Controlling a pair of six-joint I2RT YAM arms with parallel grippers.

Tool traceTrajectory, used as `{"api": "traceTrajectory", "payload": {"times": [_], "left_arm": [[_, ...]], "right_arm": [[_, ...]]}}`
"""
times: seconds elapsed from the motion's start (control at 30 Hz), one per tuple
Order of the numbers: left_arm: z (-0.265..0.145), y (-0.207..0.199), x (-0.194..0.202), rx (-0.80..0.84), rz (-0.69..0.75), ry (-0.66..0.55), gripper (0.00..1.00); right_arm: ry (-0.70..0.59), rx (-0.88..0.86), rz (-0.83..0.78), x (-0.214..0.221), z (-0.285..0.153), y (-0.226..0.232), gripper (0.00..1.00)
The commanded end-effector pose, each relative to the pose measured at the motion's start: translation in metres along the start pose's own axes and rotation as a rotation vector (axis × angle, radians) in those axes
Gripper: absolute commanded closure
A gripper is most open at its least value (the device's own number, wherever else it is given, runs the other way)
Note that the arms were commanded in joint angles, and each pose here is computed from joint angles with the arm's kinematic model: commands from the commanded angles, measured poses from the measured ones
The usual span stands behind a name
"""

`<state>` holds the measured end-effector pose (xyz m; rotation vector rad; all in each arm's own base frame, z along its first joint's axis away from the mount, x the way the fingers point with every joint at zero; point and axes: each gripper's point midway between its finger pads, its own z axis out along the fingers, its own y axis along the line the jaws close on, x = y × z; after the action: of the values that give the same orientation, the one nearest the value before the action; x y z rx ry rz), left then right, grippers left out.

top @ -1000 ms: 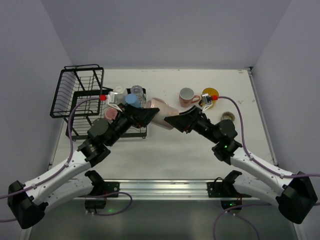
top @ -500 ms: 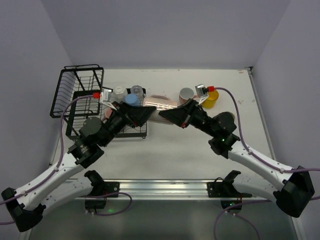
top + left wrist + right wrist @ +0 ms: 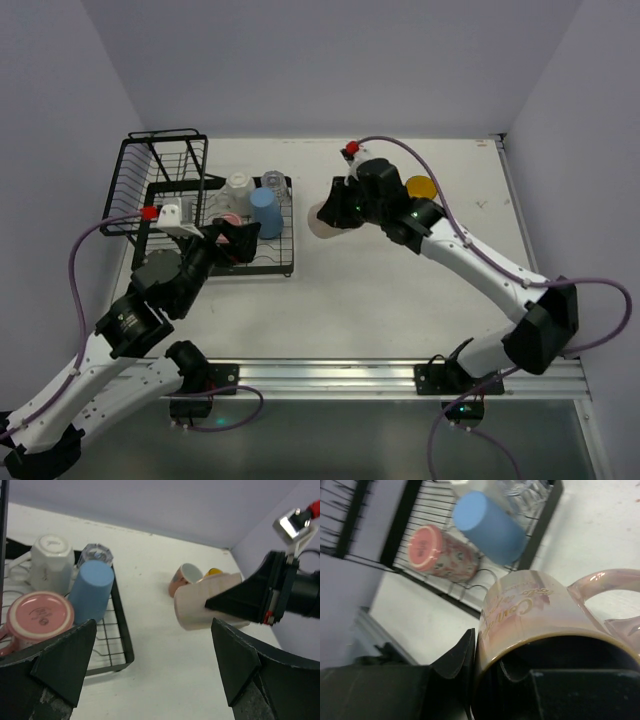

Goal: Unload the cups from the dish rack

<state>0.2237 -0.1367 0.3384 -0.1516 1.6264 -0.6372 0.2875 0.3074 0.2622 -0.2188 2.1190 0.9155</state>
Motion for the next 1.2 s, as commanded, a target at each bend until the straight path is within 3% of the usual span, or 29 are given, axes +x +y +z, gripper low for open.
{"api": "traceTrajectory", "payload": {"times": [0.0,0.1,0.17,0.23,0.43,0.8,0.9,0.93,1.03,1.07,1.17], "left_arm": [[-0.002,0.039,0.035,-0.13,0.122,0.088,0.0],[0.001,0.047,0.052,-0.149,0.151,0.124,0.0],[0.006,0.05,0.06,-0.166,0.178,0.152,0.0],[0.011,0.051,0.064,-0.18,0.194,0.164,0.0],[0.031,0.044,0.069,-0.178,0.212,0.16,0.0],[0.068,0.051,0.077,-0.296,0.245,0.131,0.0],[0.076,0.056,0.08,-0.332,0.254,0.124,0.0],[0.079,0.056,0.079,-0.336,0.249,0.115,0.0],[0.089,0.061,0.082,-0.345,0.248,0.121,0.0],[0.092,0.062,0.082,-0.343,0.244,0.125,0.0],[0.102,0.066,0.079,-0.357,0.253,0.123,0.0]], "right_arm": [[-0.021,0.125,-0.214,-0.046,0.016,-0.006,1.0],[0.108,0.274,-0.321,-0.038,0.046,-0.038,1.0],[0.121,0.298,-0.39,-0.051,0.059,-0.04,1.0],[0.209,0.351,-0.45,-0.036,0.083,-0.061,1.0],[0.287,0.427,-0.564,-0.026,0.132,-0.095,1.0],[0.304,0.41,-0.536,-0.023,0.172,-0.128,1.0],[0.295,0.415,-0.533,-0.027,0.169,-0.13,0.85],[0.296,0.416,-0.53,-0.026,0.168,-0.131,0.69],[0.264,0.403,-0.527,-0.038,0.155,-0.124,0.53],[0.248,0.397,-0.527,-0.044,0.15,-0.119,0.4],[0.166,0.356,-0.52,-0.068,0.127,-0.096,0.25]]}}
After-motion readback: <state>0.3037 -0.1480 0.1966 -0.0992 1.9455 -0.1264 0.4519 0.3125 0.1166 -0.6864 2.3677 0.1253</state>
